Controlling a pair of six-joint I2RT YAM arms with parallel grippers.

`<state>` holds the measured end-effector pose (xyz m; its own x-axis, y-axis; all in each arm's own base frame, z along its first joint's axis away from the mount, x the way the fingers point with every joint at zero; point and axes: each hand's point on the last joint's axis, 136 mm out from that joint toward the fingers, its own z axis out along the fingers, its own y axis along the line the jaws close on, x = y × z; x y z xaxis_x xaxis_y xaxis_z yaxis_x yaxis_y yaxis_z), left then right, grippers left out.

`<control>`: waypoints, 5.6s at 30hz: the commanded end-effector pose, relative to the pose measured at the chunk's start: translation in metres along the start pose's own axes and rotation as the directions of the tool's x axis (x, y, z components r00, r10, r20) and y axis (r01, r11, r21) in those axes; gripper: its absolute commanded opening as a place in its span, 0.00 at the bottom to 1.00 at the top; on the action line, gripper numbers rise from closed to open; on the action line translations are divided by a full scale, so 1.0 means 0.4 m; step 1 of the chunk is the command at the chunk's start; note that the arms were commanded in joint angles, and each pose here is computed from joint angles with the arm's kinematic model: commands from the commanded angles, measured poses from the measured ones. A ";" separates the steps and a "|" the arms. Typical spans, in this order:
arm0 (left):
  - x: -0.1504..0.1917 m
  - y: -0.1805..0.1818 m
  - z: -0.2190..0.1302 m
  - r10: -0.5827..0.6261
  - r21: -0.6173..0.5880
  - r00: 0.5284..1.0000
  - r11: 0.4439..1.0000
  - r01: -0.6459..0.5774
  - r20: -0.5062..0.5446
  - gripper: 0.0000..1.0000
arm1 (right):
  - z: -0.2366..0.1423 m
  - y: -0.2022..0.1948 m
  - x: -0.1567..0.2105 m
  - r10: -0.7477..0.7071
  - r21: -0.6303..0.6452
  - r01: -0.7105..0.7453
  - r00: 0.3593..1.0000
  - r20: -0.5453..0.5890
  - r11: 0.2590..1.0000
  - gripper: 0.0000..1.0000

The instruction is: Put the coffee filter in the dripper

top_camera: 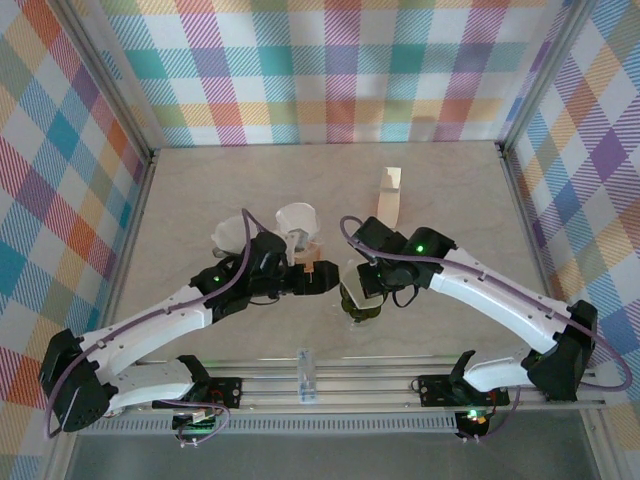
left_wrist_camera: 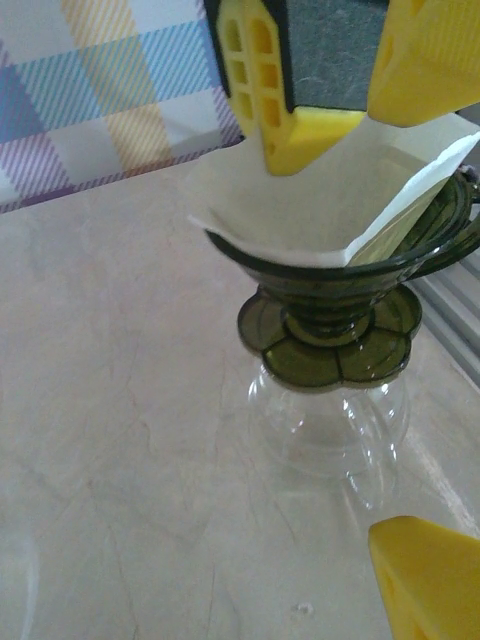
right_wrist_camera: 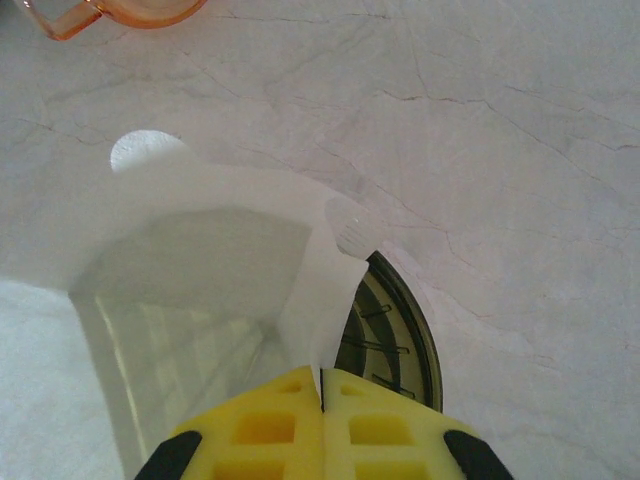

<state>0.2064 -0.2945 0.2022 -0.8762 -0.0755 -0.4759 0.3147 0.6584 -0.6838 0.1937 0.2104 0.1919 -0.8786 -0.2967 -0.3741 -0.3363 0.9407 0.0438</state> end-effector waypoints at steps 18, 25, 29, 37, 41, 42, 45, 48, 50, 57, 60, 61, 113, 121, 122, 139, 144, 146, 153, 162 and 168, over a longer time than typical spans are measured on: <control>0.041 -0.044 0.061 0.036 0.053 0.996 0.998 -0.032 -0.079 0.86 | 0.003 -0.006 0.017 -0.026 0.027 0.026 1.000 -0.006 0.999 0.06; 0.047 -0.058 0.069 0.019 0.067 0.994 0.998 -0.012 -0.106 0.76 | 0.004 -0.012 0.025 -0.016 0.026 0.016 1.000 0.000 1.000 0.09; 0.057 -0.048 0.066 0.018 0.051 0.993 0.999 -0.012 -0.118 0.72 | 0.004 -0.011 0.024 -0.013 0.022 0.013 1.000 0.004 1.000 0.13; 0.064 -0.036 0.069 0.019 0.035 0.992 0.999 -0.015 -0.125 0.71 | -0.045 -0.019 -0.003 0.004 0.012 -0.005 0.998 0.070 1.000 0.50; 0.062 -0.037 0.069 0.021 0.038 0.992 0.999 -0.016 -0.122 0.71 | -0.068 -0.028 -0.009 0.012 0.016 -0.013 0.996 0.092 1.000 0.59; 0.064 -0.035 0.071 0.020 0.036 0.992 0.999 -0.016 -0.124 0.71 | -0.069 -0.032 -0.009 0.014 0.021 -0.016 0.995 0.097 1.000 0.62; 0.065 -0.036 0.074 0.019 0.037 0.992 0.999 -0.014 -0.127 0.71 | -0.055 -0.037 -0.005 0.015 0.029 -0.018 0.995 0.096 0.999 0.68; 0.064 -0.036 0.075 0.019 0.037 0.992 0.999 -0.014 -0.127 0.72 | -0.024 -0.026 0.002 0.005 0.020 -0.006 0.998 0.061 1.000 0.72; 0.064 -0.036 0.076 0.018 0.037 0.992 0.999 -0.014 -0.127 0.71 | -0.002 -0.018 0.005 0.002 0.012 -0.003 0.999 0.036 1.000 0.74; 0.064 -0.038 0.076 0.016 0.040 0.992 0.999 -0.011 -0.126 0.72 | 0.067 -0.018 0.013 0.014 0.002 -0.014 0.999 -0.031 1.000 0.76; 0.064 -0.035 0.077 0.015 0.037 0.992 0.999 -0.011 -0.124 0.72 | 0.086 -0.022 0.021 0.018 0.013 -0.017 0.999 -0.045 1.000 0.76; 0.064 -0.036 0.076 0.017 0.040 0.992 0.999 -0.012 -0.122 0.72 | 0.093 -0.021 0.025 0.020 0.012 -0.019 0.999 -0.049 1.000 0.76; 0.047 0.001 0.084 -0.031 -0.037 0.997 0.999 0.028 -0.072 0.58 | 0.192 -0.042 0.086 0.059 0.058 -0.052 0.992 -0.113 0.997 0.76; 0.061 0.010 0.081 -0.029 -0.041 0.995 0.999 0.025 -0.092 0.54 | 0.160 -0.026 0.058 0.056 0.020 -0.055 0.995 -0.079 0.998 0.76; 0.061 0.008 0.081 -0.029 -0.041 0.995 0.999 0.025 -0.092 0.54 | 0.150 -0.025 0.049 0.056 0.015 -0.055 0.996 -0.066 0.998 0.76; 0.062 0.010 0.084 -0.031 -0.040 0.995 0.999 0.027 -0.094 0.54 | 0.180 -0.041 0.075 0.064 0.051 -0.060 0.994 -0.093 0.997 0.77; 0.063 0.009 0.085 -0.033 -0.039 0.995 0.999 0.030 -0.096 0.54 | 0.167 -0.035 0.062 0.060 0.042 -0.056 0.995 -0.081 0.998 0.77; 0.062 0.008 0.085 -0.035 -0.037 0.995 0.999 0.031 -0.095 0.54 | 0.144 -0.031 0.044 0.059 0.027 -0.058 0.997 -0.054 0.998 0.77; 0.062 0.009 0.088 -0.035 -0.038 0.995 0.999 0.032 -0.095 0.54 | 0.020 -0.049 -0.021 0.062 -0.002 -0.062 0.993 0.097 0.998 0.79; 0.064 0.011 0.089 -0.036 -0.036 0.995 0.999 0.033 -0.093 0.54 | 0.015 -0.115 0.011 0.115 0.059 -0.120 0.990 0.085 0.991 0.78; 0.063 0.010 0.087 -0.037 -0.035 0.995 0.999 0.034 -0.091 0.53 | 0.016 -0.149 0.014 0.141 0.092 -0.150 0.986 0.092 0.984 0.78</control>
<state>0.2020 -0.3194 0.1712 -0.9145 -0.0383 -0.4028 0.2721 0.6785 -0.6823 0.2121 0.1646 0.1816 -0.8793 -0.1590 -0.4489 -0.1966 0.9797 0.0380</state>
